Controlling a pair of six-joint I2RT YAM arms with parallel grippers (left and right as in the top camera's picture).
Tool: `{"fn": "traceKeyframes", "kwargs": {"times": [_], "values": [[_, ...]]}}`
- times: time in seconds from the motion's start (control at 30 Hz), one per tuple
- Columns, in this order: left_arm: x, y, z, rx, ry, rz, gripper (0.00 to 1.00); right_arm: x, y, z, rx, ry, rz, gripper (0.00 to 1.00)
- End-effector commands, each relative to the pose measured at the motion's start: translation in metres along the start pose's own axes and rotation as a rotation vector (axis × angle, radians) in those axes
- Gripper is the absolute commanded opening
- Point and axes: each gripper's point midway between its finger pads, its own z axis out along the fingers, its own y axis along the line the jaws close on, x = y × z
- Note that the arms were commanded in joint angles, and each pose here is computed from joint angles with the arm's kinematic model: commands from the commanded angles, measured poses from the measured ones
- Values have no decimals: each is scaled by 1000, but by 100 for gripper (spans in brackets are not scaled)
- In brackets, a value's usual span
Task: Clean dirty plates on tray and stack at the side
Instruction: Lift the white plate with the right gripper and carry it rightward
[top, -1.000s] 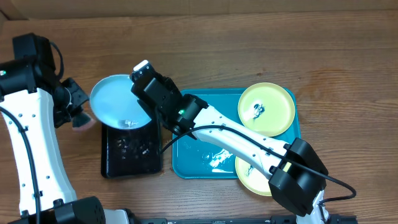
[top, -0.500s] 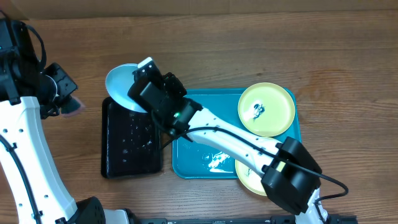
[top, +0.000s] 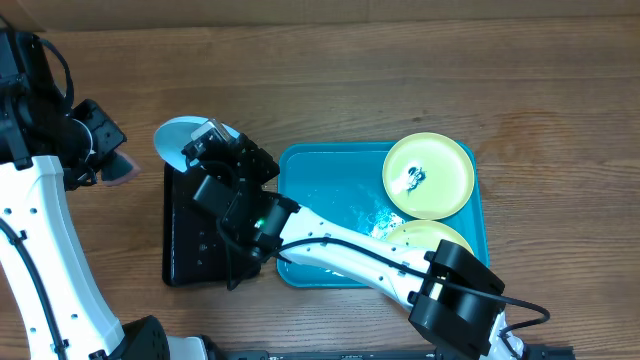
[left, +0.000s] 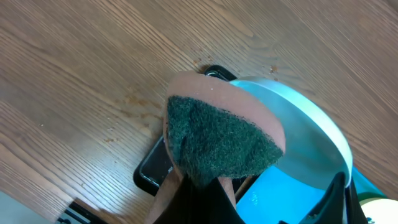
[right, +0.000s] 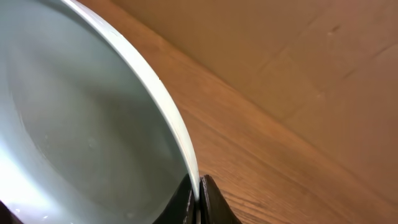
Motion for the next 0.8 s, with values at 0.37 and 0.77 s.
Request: {"fn": "traceKeyframes", "kwargs": {"times": [0.37, 0.77], "values": [[-2, -2, -10, 24, -29, 7, 4, 29, 7, 9, -77, 96, 27, 4], [-2, -1, -10, 23, -26, 8, 4, 58, -24, 34, -419, 429, 416, 4]]}}
